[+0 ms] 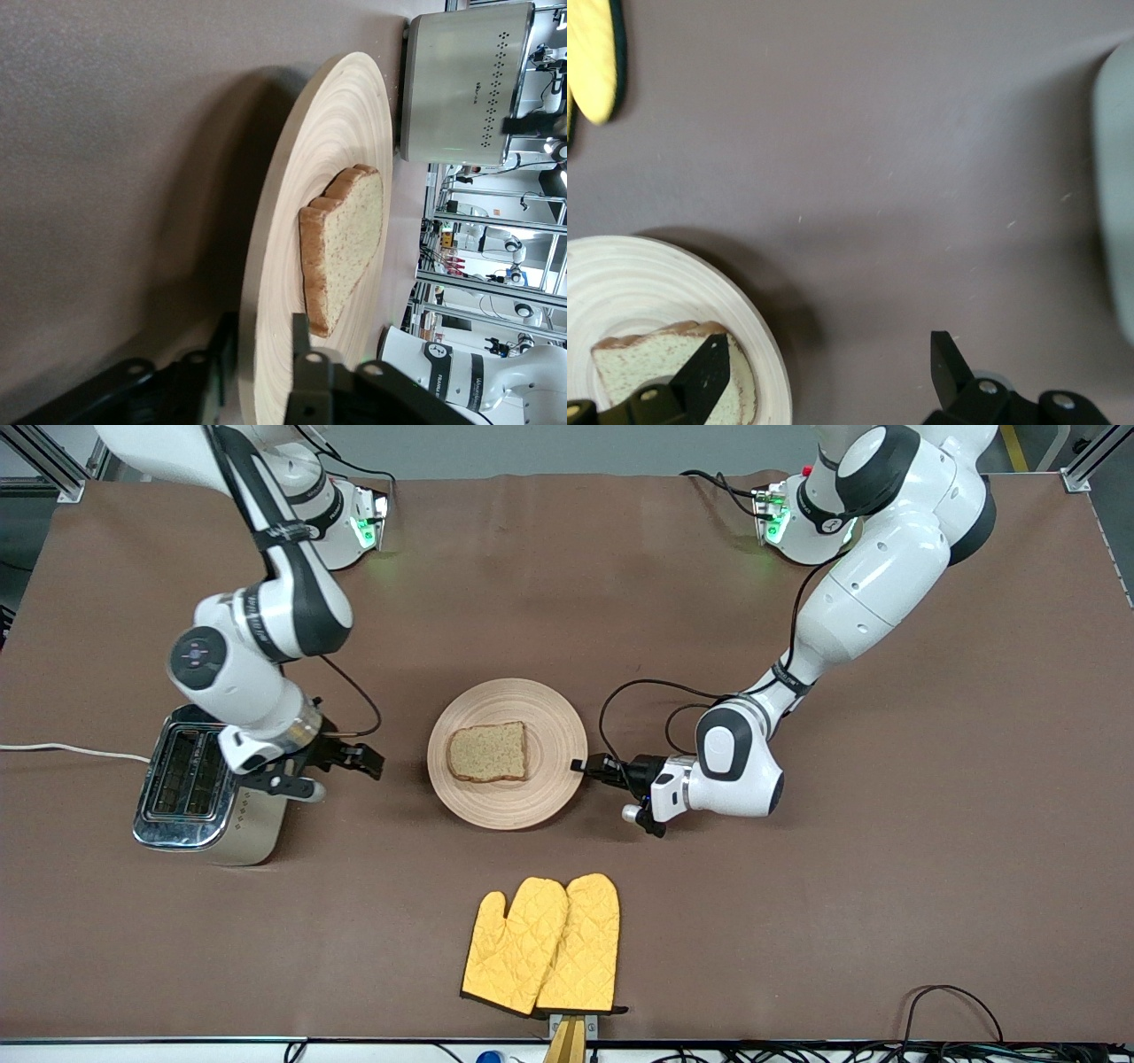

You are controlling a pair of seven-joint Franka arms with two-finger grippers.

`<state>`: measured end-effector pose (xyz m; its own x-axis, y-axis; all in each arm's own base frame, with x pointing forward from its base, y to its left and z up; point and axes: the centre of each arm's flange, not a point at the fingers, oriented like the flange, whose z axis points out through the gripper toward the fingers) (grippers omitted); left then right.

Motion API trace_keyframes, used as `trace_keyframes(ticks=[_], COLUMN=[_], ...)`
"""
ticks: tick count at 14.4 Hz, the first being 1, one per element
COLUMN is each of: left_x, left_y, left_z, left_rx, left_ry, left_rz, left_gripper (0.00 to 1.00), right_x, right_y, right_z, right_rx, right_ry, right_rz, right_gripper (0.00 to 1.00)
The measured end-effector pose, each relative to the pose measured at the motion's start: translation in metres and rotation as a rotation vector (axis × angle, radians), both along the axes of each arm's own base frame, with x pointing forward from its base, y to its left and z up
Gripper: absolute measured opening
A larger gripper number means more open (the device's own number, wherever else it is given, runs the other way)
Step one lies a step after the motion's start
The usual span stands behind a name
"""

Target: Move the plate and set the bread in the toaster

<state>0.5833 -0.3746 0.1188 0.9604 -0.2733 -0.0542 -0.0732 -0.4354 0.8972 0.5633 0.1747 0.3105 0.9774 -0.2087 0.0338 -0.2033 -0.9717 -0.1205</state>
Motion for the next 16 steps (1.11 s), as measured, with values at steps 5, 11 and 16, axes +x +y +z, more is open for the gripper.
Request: trace_keyframes(ticks=[5,11,16], left_x=[0.024,0.087,0.102], left_y=[0.021,0.096,0.131], left_z=[0.024,0.132,0.219], left_rx=[0.030,0.294,0.567], left_ry=[0.040,0.061,0.019], left_rz=[0.086,0.296,0.461], left_gripper=[0.84,1.00,1.00], right_x=[-0.030,-0.044,-0.048], right_y=[0.066,0.101,0.107], right_z=[-0.031,-0.058,-0.078], right_rx=[-0.008,-0.008,-0.016], right_ry=[0.027,0.019,0.032], right_rz=[0.061,0.081,0.092], right_gripper=[1.00,0.75,0.63])
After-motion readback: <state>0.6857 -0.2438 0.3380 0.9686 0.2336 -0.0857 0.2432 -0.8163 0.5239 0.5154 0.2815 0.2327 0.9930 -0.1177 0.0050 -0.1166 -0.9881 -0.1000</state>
